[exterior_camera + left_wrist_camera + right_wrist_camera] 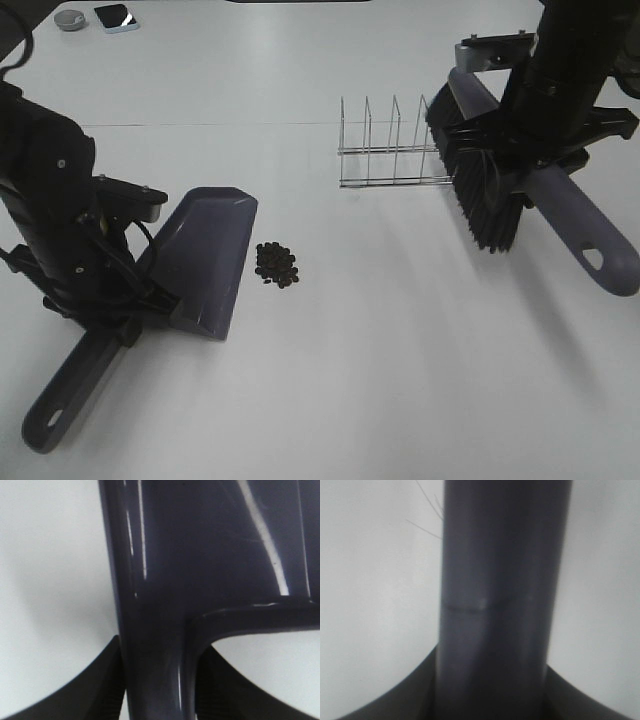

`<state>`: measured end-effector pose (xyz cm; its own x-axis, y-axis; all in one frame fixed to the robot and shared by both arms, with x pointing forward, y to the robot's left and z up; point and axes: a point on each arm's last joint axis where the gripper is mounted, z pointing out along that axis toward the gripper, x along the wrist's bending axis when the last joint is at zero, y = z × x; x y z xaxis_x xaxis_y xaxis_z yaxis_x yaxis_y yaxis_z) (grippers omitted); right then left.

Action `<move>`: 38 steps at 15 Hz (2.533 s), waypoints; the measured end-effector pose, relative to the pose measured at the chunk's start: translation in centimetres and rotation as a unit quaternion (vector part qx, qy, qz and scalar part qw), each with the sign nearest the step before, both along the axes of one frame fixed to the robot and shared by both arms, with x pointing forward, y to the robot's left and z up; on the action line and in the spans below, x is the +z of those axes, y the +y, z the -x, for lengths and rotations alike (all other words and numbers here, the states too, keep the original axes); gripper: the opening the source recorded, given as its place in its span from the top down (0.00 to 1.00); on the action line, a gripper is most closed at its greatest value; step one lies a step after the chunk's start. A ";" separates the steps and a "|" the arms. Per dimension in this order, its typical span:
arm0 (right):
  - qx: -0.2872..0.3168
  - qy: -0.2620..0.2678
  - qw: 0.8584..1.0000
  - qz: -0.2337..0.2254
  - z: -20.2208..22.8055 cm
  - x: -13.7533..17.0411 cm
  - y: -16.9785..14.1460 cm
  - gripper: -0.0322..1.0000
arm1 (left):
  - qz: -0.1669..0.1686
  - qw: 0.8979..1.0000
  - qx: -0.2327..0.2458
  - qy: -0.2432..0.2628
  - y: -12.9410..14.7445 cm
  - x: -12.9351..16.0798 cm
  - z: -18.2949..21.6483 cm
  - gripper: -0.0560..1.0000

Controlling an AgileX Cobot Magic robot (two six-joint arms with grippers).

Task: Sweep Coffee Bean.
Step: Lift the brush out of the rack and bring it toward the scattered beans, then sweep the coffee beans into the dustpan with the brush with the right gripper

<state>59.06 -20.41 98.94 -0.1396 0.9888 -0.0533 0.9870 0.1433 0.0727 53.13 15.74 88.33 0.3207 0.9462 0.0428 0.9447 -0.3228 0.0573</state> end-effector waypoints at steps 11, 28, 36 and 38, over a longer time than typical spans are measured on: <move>0.062 0.036 0.993 0.093 -3.8 -5.4 6.8 0.66 | -0.011 1.000 0.000 0.008 -0.2 -1.0 -0.1 0.63; 0.082 0.123 0.988 -0.046 0.3 -10.9 20.0 0.66 | -0.011 1.000 -0.007 0.000 -0.2 -1.0 -0.2 0.63; 0.073 0.090 0.980 -0.160 -0.5 -9.6 23.8 0.66 | -0.012 1.000 -0.006 -0.001 -0.2 -1.0 -0.3 0.63; 0.078 0.077 0.980 -0.166 -0.8 -9.0 24.2 0.66 | -0.013 1.000 -0.007 -0.002 -0.2 -1.0 -0.3 0.63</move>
<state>59.82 3.79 89.89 -0.2720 0.9137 0.3020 0.9577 0.2875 -0.0073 53.43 15.57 87.38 0.3341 0.9401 0.0675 0.9398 -0.3378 0.0521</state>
